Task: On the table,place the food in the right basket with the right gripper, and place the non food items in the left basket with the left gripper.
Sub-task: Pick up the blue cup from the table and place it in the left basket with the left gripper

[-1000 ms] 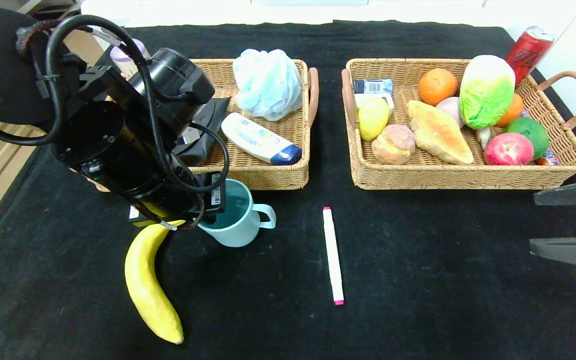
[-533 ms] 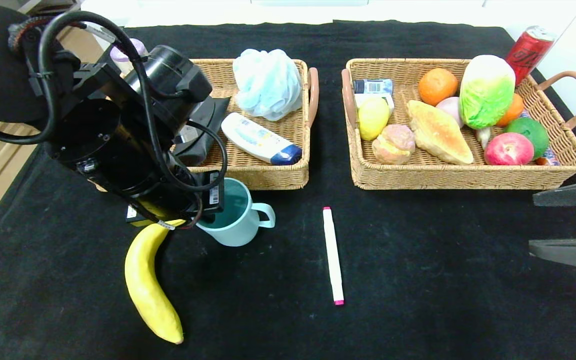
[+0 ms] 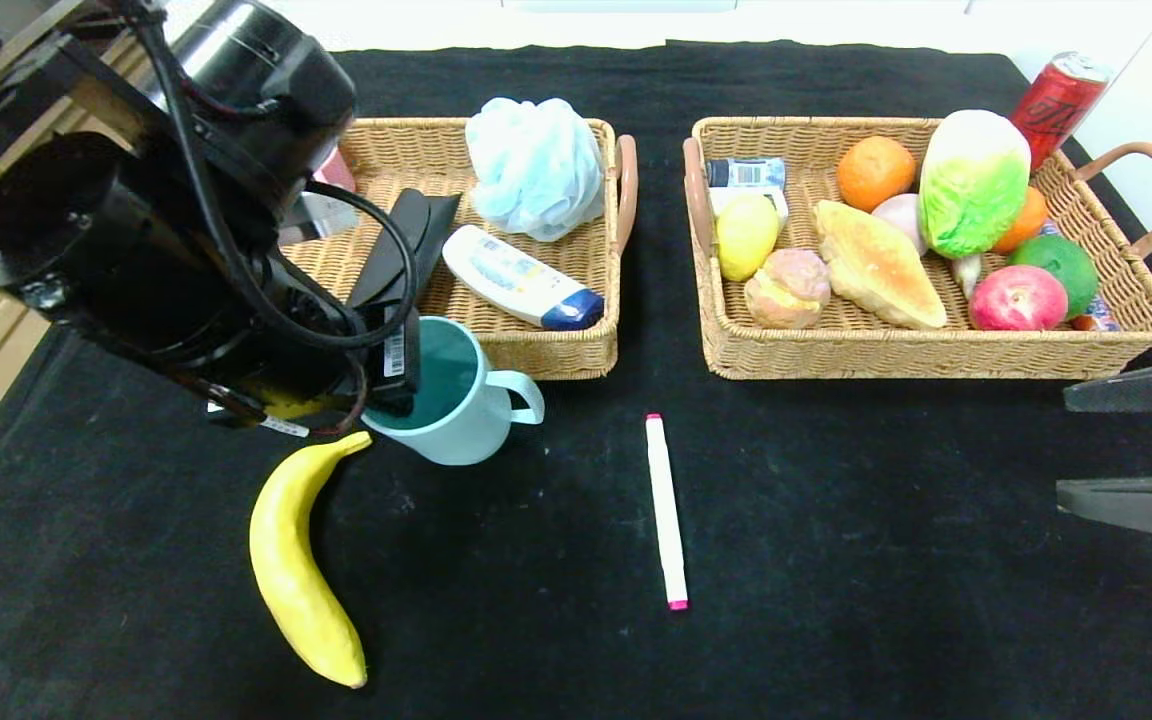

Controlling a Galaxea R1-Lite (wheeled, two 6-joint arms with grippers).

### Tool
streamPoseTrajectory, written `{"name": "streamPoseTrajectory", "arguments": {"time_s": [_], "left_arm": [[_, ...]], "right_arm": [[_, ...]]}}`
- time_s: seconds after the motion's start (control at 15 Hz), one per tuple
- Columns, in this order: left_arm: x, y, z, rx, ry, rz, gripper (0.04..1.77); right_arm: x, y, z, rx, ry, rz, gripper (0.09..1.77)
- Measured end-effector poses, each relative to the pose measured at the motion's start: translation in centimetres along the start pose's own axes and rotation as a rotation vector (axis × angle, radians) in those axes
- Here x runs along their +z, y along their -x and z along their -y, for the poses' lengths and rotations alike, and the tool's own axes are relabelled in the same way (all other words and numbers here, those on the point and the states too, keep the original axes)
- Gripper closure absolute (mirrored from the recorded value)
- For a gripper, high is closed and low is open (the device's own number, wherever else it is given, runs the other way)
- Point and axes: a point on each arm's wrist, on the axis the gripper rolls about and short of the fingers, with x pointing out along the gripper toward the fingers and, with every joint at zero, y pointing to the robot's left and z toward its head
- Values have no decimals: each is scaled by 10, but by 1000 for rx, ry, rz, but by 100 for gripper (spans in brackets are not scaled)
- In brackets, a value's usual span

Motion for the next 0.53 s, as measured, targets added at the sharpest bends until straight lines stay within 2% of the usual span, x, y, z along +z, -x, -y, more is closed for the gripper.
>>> {"name": "streamPoseTrajectory", "arguments": {"time_s": [0.2,0.53], "left_arm": [[7,20,-5,-32,-32,73,163],[31,42,-15,-98,-6,251,163]], "right_arm": [[0,0,0,0,-1,-1,15],[0,0,0,-1,0,-1,15]]}}
